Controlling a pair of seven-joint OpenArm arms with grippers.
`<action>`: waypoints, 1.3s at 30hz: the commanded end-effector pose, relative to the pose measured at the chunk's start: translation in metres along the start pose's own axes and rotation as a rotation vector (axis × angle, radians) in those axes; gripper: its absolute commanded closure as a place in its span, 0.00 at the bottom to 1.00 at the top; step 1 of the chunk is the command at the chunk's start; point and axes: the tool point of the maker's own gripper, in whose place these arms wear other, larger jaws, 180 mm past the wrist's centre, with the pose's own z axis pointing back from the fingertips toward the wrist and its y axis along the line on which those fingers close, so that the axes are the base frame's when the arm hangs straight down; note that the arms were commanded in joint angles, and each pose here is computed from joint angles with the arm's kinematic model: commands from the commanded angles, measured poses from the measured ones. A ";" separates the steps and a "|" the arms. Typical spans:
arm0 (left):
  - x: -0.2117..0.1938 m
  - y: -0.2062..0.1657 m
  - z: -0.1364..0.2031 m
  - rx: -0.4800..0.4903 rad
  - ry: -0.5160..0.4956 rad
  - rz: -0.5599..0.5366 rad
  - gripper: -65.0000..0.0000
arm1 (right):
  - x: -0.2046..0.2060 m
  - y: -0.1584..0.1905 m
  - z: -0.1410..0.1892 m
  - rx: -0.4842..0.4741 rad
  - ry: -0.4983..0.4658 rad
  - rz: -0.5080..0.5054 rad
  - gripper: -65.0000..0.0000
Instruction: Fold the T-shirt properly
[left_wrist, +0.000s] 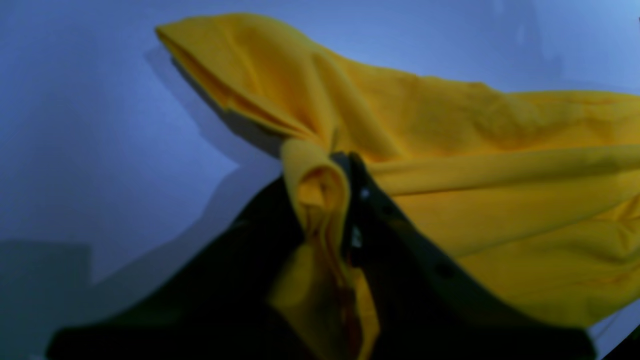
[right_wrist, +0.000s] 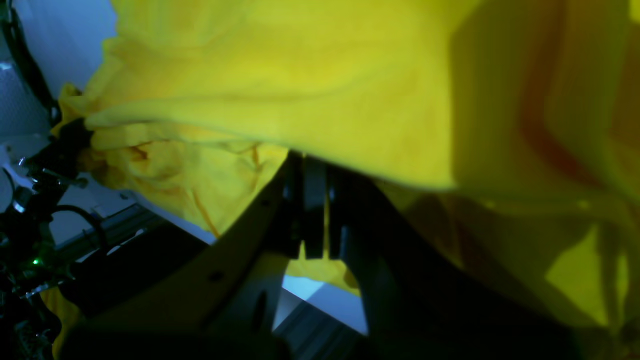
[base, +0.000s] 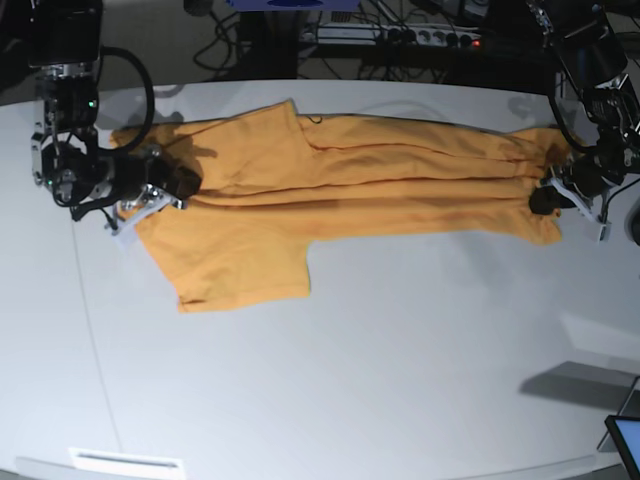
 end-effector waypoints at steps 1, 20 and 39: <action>-0.011 0.014 0.005 0.060 0.083 -0.022 1.00 | 0.009 0.005 0.005 0.015 -0.019 0.010 1.00; 0.027 -0.011 0.030 0.093 0.052 -0.223 1.00 | -0.003 -0.026 -0.015 -0.083 0.003 -0.046 1.00; 0.082 -0.088 0.024 0.045 -0.058 -0.286 1.00 | -0.006 -0.014 -0.021 -0.052 0.008 -0.049 1.00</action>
